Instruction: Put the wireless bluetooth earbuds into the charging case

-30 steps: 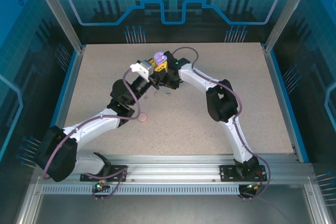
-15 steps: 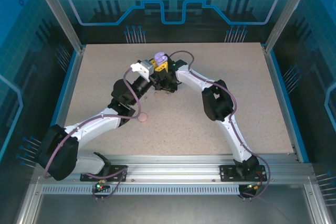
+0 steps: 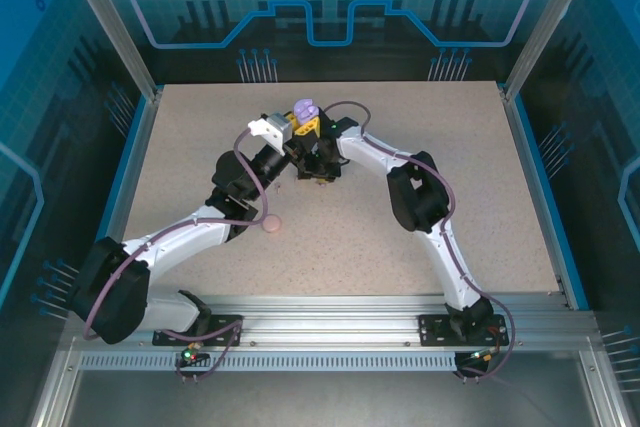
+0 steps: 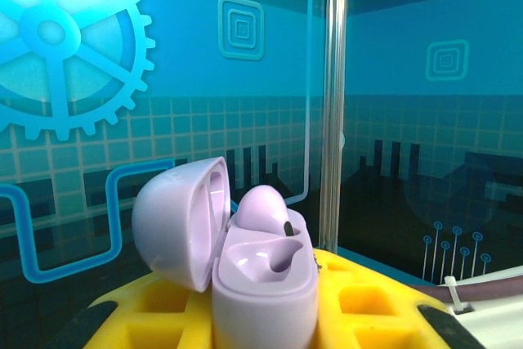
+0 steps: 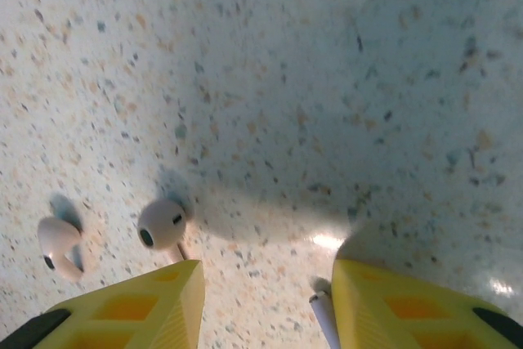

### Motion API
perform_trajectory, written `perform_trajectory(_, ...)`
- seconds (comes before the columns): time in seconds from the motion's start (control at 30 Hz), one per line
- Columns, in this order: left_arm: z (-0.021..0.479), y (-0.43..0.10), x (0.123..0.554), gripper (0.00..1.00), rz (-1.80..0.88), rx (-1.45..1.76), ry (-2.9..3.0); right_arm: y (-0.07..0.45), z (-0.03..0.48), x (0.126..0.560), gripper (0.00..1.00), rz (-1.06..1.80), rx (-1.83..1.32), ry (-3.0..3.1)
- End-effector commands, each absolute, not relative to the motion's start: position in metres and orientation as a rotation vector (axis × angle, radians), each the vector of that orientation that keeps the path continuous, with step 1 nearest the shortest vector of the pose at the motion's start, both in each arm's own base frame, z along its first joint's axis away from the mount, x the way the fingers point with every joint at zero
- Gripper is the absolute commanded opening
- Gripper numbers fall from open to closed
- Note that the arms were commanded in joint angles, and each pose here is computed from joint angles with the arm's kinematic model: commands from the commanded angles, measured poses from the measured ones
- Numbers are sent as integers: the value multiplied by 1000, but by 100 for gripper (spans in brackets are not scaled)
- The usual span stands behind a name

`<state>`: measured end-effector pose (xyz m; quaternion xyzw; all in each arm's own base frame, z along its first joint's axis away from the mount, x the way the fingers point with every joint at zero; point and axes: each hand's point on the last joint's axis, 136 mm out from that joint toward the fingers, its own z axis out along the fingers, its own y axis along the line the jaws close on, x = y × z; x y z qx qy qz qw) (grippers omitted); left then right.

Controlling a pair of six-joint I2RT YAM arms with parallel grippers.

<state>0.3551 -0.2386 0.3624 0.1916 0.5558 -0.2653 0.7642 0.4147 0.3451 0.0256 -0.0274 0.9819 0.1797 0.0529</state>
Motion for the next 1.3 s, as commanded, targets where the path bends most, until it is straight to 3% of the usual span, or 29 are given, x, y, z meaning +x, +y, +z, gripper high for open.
perform_trajectory(0.0,391,-232,355,0,-580,372,1127,350,45,393,45,595,-193,3004)
perform_trajectory(0.5,395,-230,353,0,-595,356,1124,357,32,347,44,687,-444,3081)
perform_trajectory(0.77,397,-229,352,0,-594,354,1118,348,67,336,42,698,-486,3012)
perform_trajectory(1.0,399,-229,351,0,-593,351,1112,304,86,343,54,461,-10,3010)
perform_trajectory(1.27,402,-228,352,0,-597,343,1107,309,67,322,60,510,461,3040)
